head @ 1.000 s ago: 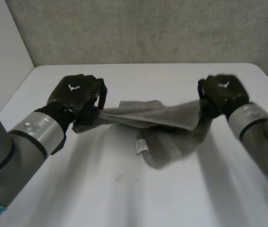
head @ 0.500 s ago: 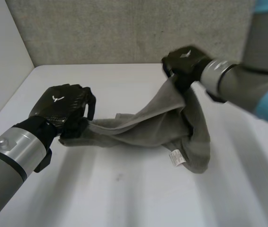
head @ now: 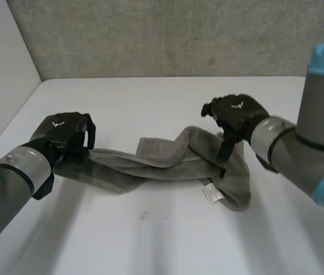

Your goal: Fold the towel.

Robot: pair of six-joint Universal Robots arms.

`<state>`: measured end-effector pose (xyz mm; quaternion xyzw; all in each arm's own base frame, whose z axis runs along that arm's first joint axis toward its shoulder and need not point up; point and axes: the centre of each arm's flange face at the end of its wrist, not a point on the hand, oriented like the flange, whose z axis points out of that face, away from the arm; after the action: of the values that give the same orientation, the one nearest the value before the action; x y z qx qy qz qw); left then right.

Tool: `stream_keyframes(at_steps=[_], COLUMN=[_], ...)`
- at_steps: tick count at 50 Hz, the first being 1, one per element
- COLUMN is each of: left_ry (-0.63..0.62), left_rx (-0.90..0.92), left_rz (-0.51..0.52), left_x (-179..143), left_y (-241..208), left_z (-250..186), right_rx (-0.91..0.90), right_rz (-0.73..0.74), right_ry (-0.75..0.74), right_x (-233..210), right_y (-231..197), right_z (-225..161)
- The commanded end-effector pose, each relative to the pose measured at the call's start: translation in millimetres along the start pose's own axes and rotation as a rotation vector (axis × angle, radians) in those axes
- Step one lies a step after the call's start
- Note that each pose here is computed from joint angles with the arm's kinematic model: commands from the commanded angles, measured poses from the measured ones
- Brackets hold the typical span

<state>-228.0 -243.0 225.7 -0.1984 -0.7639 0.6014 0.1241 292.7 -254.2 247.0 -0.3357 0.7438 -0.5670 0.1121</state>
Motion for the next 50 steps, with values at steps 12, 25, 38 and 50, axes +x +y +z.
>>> stream_keyframes(at_steps=[12, 25, 38, 50], left_ry=[0.03, 0.038, 0.081, 0.151], left_rx=[0.035, 0.029, -0.118, -0.163], left_rz=[0.006, 0.01, 0.005, 0.027], left_x=[12, 14, 25, 45], left_y=[-8, -5, 39, 53], left_z=[-23, -26, -10, 0], right_rx=[0.103, 0.17, 0.039, -0.306], right_rz=[0.175, 0.144, -0.108, -0.336], right_ry=[-0.176, -0.102, -0.101, -0.23], right_x=[-72, -82, -52, -48], right_y=[35, 33, 8, 47], right_z=[17, 49, -13, -36])
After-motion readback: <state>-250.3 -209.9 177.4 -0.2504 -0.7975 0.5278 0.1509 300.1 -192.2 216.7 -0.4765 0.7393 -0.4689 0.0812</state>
